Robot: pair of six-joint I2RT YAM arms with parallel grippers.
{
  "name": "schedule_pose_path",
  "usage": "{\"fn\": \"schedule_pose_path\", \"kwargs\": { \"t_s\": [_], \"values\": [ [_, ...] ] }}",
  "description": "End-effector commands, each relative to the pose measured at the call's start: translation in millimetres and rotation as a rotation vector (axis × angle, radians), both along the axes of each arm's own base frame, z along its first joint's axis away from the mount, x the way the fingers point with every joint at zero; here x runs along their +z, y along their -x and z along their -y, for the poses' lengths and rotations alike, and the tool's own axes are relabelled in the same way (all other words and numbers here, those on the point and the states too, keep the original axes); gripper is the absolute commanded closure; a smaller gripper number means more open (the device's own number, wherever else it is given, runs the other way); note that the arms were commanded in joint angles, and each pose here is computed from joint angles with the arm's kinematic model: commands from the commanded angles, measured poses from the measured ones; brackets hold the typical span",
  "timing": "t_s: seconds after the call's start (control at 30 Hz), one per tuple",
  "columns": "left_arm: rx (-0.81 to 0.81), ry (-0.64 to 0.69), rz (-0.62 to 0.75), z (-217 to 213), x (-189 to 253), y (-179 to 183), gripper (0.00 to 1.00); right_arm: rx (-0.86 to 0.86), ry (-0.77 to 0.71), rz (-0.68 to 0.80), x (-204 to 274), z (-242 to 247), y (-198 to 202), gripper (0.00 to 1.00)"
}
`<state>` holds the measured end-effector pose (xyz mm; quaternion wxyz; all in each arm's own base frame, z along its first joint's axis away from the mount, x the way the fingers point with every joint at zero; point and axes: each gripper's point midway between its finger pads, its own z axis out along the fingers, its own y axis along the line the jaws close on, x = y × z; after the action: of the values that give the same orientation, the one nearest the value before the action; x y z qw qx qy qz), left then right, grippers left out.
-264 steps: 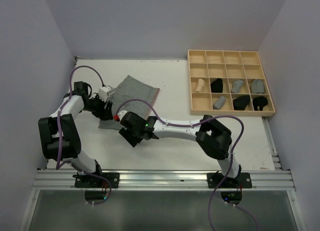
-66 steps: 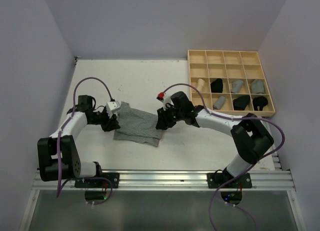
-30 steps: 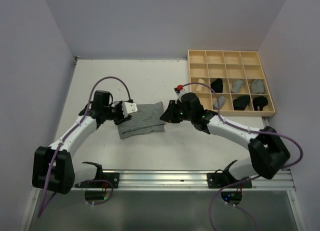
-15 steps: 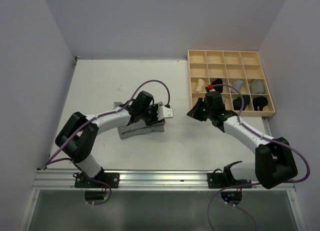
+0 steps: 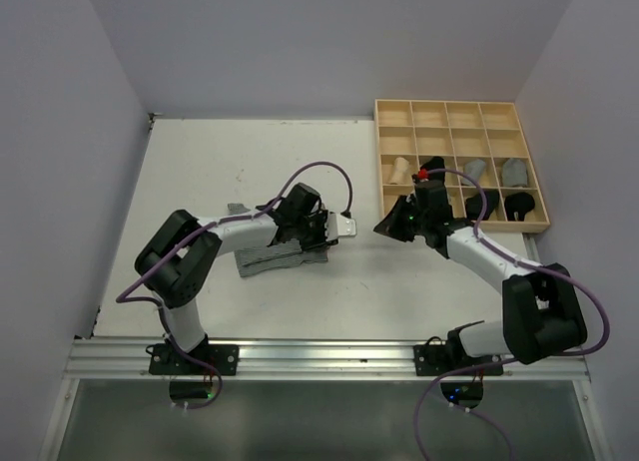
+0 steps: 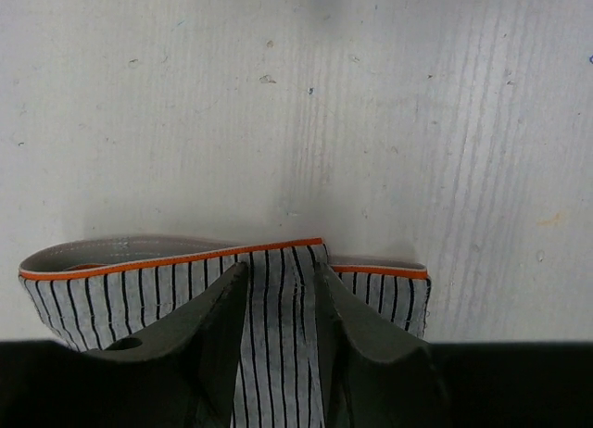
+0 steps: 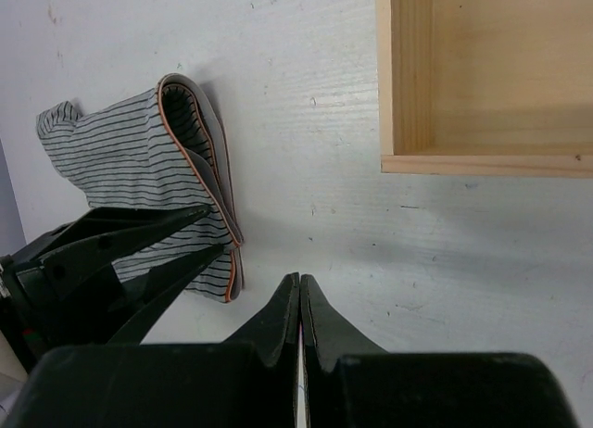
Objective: Roll the underwear
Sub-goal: Fold the underwear
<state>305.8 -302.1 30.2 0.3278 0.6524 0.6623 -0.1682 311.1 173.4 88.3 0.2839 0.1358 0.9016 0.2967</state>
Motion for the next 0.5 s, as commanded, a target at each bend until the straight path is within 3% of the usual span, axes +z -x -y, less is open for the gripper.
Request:
{"fn": "schedule_pose_path", "kwargs": {
  "t_s": [0.0, 0.27, 0.47],
  "values": [
    [-0.038, 0.083, 0.006, 20.7, 19.5, -1.5, 0.61, 0.03, -0.031, 0.032, 6.7, -5.7, -7.9, 0.98],
    [-0.043, 0.094, 0.007, 22.6, 27.2, 3.7, 0.61, 0.047, -0.049, 0.02, 0.8, -9.2, -7.1, 0.98],
    [-0.034, 0.037, -0.026, 21.1, 6.1, 2.5, 0.59, 0.052, -0.053, 0.012, -2.8, -10.2, -6.0, 0.98]
  ]
}}
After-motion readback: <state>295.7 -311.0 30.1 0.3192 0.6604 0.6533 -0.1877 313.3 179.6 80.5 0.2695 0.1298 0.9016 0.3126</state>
